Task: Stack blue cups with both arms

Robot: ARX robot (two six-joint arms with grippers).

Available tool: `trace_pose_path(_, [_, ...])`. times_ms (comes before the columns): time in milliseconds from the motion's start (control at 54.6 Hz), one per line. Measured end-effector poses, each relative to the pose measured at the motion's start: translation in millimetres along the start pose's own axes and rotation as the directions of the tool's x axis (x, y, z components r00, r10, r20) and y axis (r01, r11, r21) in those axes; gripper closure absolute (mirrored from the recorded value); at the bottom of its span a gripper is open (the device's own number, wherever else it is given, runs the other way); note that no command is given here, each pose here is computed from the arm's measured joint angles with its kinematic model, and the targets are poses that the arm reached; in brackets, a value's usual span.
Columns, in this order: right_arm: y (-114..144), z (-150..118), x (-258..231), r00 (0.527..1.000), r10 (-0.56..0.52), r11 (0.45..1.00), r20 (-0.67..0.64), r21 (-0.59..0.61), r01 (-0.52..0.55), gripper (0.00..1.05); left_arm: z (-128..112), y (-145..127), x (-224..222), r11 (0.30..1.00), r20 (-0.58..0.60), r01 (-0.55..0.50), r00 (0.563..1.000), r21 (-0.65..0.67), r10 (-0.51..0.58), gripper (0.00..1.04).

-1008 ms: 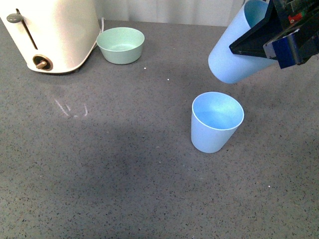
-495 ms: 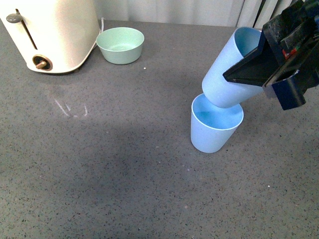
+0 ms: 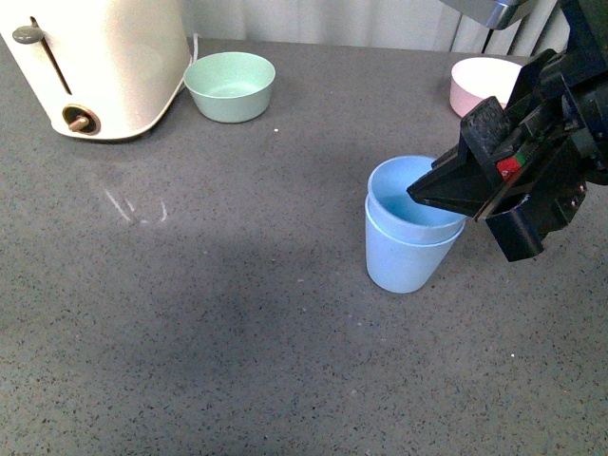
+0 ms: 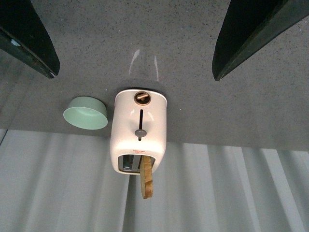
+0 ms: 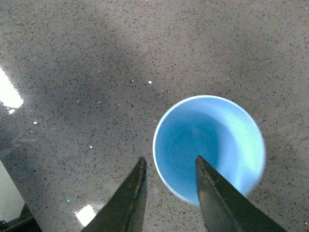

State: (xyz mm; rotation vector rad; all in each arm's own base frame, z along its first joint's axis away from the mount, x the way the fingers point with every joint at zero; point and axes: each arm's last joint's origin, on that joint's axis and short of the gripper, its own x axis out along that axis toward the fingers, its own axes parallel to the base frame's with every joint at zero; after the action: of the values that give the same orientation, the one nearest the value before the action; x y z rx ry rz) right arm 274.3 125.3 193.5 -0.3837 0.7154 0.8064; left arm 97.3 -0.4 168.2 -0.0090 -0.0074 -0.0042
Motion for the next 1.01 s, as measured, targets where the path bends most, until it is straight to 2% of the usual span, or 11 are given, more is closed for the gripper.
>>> trace_pose_path(147, [-7.6, 2.0, -6.1, 0.999, -0.021, 0.999, 0.043, 0.051, 0.019, 0.42, 0.0, 0.0, 0.0, 1.0, 0.0, 0.0, 1.0, 0.0, 0.0, 0.09])
trace_pose_path(238, [-14.8, 4.0, -18.3, 0.993, -0.059, 0.995, 0.1, 0.085, 0.05, 0.29, 0.0, 0.0, 0.0, 1.0, 0.0, 0.0, 1.0, 0.0, 0.0, 0.09])
trace_pose_path(348, [-30.6, -3.1, -52.8, 0.948, -0.238, 0.966, 0.21, 0.15, 0.21, 0.08, 0.0, 0.0, 0.0, 1.0, 0.0, 0.0, 1.0, 0.0, 0.0, 0.09])
trace_pose_path(495, [-38.0, -26.7, -89.2, 0.882, -0.37, 0.919, 0.293, 0.256, 0.3, 0.09, 0.0, 0.0, 0.0, 1.0, 0.0, 0.0, 1.0, 0.0, 0.0, 0.09])
trace_pose_path(696, [-26.5, -59.3, -133.1, 0.765, -0.523, 0.834, 0.376, 0.413, 0.367, 0.09, 0.0, 0.0, 0.0, 1.0, 0.0, 0.0, 1.0, 0.0, 0.0, 0.09])
trace_pose_path(843, [-22.2, -69.7, -136.4, 0.75, -0.547, 0.812, 0.371, 0.454, 0.368, 0.09, 0.0, 0.0, 0.0, 1.0, 0.0, 0.0, 1.0, 0.0, 0.0, 0.09])
trace_pose_path(861, [-22.1, -70.7, -135.1, 0.735, -0.569, 0.797, 0.369, 0.467, 0.383, 0.1, 0.0, 0.0, 0.0, 1.0, 0.0, 0.0, 1.0, 0.0, 0.0, 0.09])
trace_pose_path(880, [-21.7, -71.7, -133.9, 0.696, -0.612, 0.771, 0.374, 0.48, 0.419, 0.14, 0.0, 0.0, 0.0, 1.0, 0.0, 0.0, 1.0, 0.0, 0.0, 0.09])
trace_pose_path(898, [-20.7, -74.7, -133.0, 0.63, -0.675, 0.726, 0.386, 0.503, 0.47, 0.19, 0.0, 0.0, 0.0, 1.0, 0.0, 0.0, 1.0, 0.0, 0.0, 0.09])
trace_pose_path(935, [-17.2, -81.5, -132.0, 0.54, -0.739, 0.668, 0.402, 0.535, 0.517, 0.27, 0.0, 0.0, 0.0, 1.0, 0.0, 0.0, 1.0, 0.0, 0.0, 0.09])
trace_pose_path(1008, [-10.1, -91.1, -132.2, 0.483, -0.767, 0.64, 0.423, 0.555, 0.531, 0.41, 0.0, 0.0, 0.0, 1.0, 0.0, 0.0, 1.0, 0.0, 0.0, 0.09])
